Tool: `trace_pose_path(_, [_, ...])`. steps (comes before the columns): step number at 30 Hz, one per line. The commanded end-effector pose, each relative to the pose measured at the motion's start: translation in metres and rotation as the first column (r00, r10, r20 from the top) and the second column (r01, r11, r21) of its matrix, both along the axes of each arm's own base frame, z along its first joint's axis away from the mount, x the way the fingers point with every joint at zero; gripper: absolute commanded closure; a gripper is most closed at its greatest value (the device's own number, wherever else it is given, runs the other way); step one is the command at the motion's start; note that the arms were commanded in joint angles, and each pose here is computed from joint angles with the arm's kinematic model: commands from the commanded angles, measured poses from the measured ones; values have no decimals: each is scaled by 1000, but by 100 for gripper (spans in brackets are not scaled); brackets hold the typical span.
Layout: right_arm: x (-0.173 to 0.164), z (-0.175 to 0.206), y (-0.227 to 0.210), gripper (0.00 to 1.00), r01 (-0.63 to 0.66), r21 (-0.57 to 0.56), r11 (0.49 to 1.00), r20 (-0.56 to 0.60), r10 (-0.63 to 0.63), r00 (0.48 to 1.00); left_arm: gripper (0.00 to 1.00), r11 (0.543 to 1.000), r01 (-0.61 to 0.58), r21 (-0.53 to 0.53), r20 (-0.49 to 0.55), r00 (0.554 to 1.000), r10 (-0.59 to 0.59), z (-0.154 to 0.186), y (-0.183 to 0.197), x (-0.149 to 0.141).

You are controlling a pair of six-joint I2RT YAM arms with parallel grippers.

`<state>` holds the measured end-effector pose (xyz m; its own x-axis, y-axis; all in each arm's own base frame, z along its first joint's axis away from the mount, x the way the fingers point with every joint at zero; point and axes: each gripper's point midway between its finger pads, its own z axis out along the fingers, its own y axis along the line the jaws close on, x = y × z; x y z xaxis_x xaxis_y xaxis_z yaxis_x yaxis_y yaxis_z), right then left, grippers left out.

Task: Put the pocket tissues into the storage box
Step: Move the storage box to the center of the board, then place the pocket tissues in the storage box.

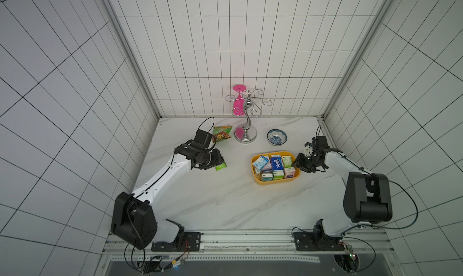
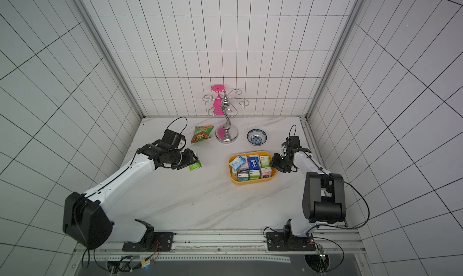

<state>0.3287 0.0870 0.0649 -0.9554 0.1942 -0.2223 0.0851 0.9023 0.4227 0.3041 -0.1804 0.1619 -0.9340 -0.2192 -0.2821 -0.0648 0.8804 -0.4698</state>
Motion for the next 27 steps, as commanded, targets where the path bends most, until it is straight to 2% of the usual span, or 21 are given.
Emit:
trace_pose_path(1, [-3,10,21,63,-62,-6,998,11,62,998,51,999,51,5,46,998,-51,11,-13,10])
trace_pose_path(7, [-7,17,52,63,-133,-29,991,15,133,991,51,992,125,32,84,988,-127,22,-41,20])
trace_pose_path(15, [-3,20,92,63,-188,-22,982,18,188,982,51,968,242,64,102,964,-247,34,-99,32])
trace_pose_path(19, [1,33,77,53,-140,-89,986,52,145,988,50,943,311,122,105,940,-323,34,-130,34])
trace_pose_path(22, [3,54,56,40,-71,-159,985,112,90,990,50,917,364,167,110,917,-384,31,-158,33])
trace_pose_path(24, [3,68,26,36,31,-228,973,145,2,989,50,901,392,186,111,903,-416,27,-179,31])
trace_pose_path(27, [-2,80,-13,32,160,-237,958,165,-123,979,50,875,423,234,121,881,-458,22,-208,28])
